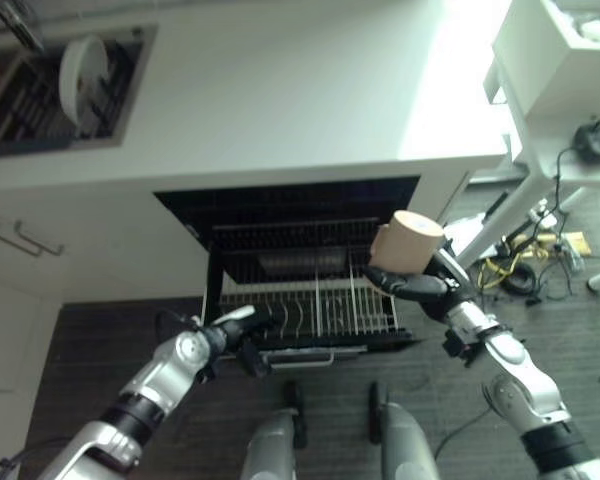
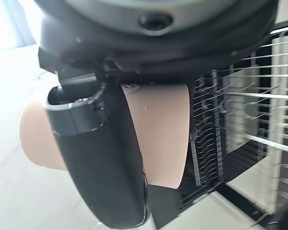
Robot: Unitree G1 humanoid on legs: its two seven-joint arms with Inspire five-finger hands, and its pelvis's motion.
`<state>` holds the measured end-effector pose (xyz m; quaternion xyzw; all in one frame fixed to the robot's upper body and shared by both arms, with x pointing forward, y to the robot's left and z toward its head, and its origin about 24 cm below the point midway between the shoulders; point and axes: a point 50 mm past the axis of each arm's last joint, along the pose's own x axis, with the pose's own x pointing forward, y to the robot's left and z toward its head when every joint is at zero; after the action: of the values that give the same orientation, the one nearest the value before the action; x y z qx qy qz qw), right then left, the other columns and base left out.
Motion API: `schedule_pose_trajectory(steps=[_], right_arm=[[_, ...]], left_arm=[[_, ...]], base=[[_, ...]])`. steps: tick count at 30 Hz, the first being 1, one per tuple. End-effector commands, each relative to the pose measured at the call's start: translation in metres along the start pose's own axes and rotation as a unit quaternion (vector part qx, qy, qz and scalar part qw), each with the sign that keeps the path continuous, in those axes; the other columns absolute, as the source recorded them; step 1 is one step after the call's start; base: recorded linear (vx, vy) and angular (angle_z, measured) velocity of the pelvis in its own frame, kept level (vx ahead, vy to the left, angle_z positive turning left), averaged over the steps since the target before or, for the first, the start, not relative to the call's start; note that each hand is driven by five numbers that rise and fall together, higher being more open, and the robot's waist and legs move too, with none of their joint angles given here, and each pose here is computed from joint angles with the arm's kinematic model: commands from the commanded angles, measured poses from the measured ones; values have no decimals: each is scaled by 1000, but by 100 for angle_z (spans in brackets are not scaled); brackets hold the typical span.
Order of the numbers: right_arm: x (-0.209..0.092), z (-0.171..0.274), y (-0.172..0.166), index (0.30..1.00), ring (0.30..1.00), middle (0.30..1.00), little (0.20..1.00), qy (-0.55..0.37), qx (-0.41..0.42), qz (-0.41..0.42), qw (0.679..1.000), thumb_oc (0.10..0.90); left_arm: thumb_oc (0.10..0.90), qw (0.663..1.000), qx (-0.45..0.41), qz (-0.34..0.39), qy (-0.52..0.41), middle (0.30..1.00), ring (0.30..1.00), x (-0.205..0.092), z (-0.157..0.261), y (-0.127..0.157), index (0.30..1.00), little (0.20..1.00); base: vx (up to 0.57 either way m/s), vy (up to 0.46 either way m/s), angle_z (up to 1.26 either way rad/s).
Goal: Place the dishes in the dishwasher.
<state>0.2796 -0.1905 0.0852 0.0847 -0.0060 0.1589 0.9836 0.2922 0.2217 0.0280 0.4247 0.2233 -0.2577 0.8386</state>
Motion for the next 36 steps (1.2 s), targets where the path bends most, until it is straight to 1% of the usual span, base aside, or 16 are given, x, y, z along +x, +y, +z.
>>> schedule_pose_trajectory(steps=[1, 6, 11, 12, 14, 18, 20, 24, 25, 28, 29, 32, 34, 36], right_arm=[[7, 66, 14, 300, 300, 300, 300, -174, -46, 32, 983, 400], [13, 74, 15, 300, 300, 300, 300, -181, -71, 23, 981, 400], [15, 79, 8, 300, 300, 300, 300, -163, -108, 9, 981, 400], [17, 79, 5, 300, 300, 300, 300, -154, -114, 3, 981, 400], [27, 75, -5, 300, 300, 300, 300, -103, -137, -10, 985, 400], [36, 71, -15, 300, 300, 300, 300, -56, -147, -18, 987, 400], [42, 67, -29, 300, 300, 300, 300, -18, -152, -40, 987, 400], [51, 69, -50, 300, 300, 300, 300, 22, -143, -84, 986, 400], [57, 70, -65, 300, 300, 300, 300, 46, -133, -116, 983, 400], [63, 64, -84, 300, 300, 300, 300, 98, -99, -153, 978, 400], [65, 61, -88, 300, 300, 300, 300, 118, -85, -159, 976, 400], [69, 53, -88, 300, 300, 300, 300, 149, -63, -151, 975, 400], [72, 45, -86, 300, 300, 300, 300, 175, -35, -137, 974, 400], [74, 42, -85, 300, 300, 300, 300, 186, -33, -134, 973, 400]], left_arm=[[800, 999, -40, -26, 5, 900, 900, -1, -15, -27, 900, 900], [800, 999, -28, -21, -1, 900, 900, 1, -10, -25, 900, 900], [800, 1000, -14, -19, 2, 900, 900, -2, -9, -23, 900, 900], [800, 1000, -10, -21, 4, 900, 900, -2, -9, -22, 900, 900], [800, 999, 8, -41, 9, 900, 900, -6, -7, -19, 900, 900], [800, 998, 21, -55, 13, 900, 900, -9, -6, -16, 900, 900], [800, 997, 37, -67, 19, 900, 900, -11, -5, -15, 900, 900], [800, 995, 51, -82, 22, 900, 900, -12, -3, -12, 900, 900], [800, 994, 58, -88, 19, 900, 900, -11, 0, -12, 900, 900], [800, 995, 55, -88, 8, 900, 900, -10, 9, -6, 900, 900], [800, 995, 53, -86, 1, 900, 900, -10, 13, -2, 900, 900], [800, 995, 48, -83, -12, 900, 900, -10, 20, 4, 900, 900], [800, 996, 39, -71, -25, 900, 900, -9, 25, 10, 900, 900], [800, 996, 38, -67, -35, 900, 900, -8, 32, 14, 900, 900]], base=[[-68, -38, 3], [-26, -20, 5], [17, -9, 13], [30, -17, 3], [36, -40, 5], [14, -44, 12], [22, -45, 9], [28, -28, 11], [14, -28, 3], [-3, 1, 9], [-15, 7, 10], [-34, 15, 10], [-28, 27, 8], [-31, 42, 1]])
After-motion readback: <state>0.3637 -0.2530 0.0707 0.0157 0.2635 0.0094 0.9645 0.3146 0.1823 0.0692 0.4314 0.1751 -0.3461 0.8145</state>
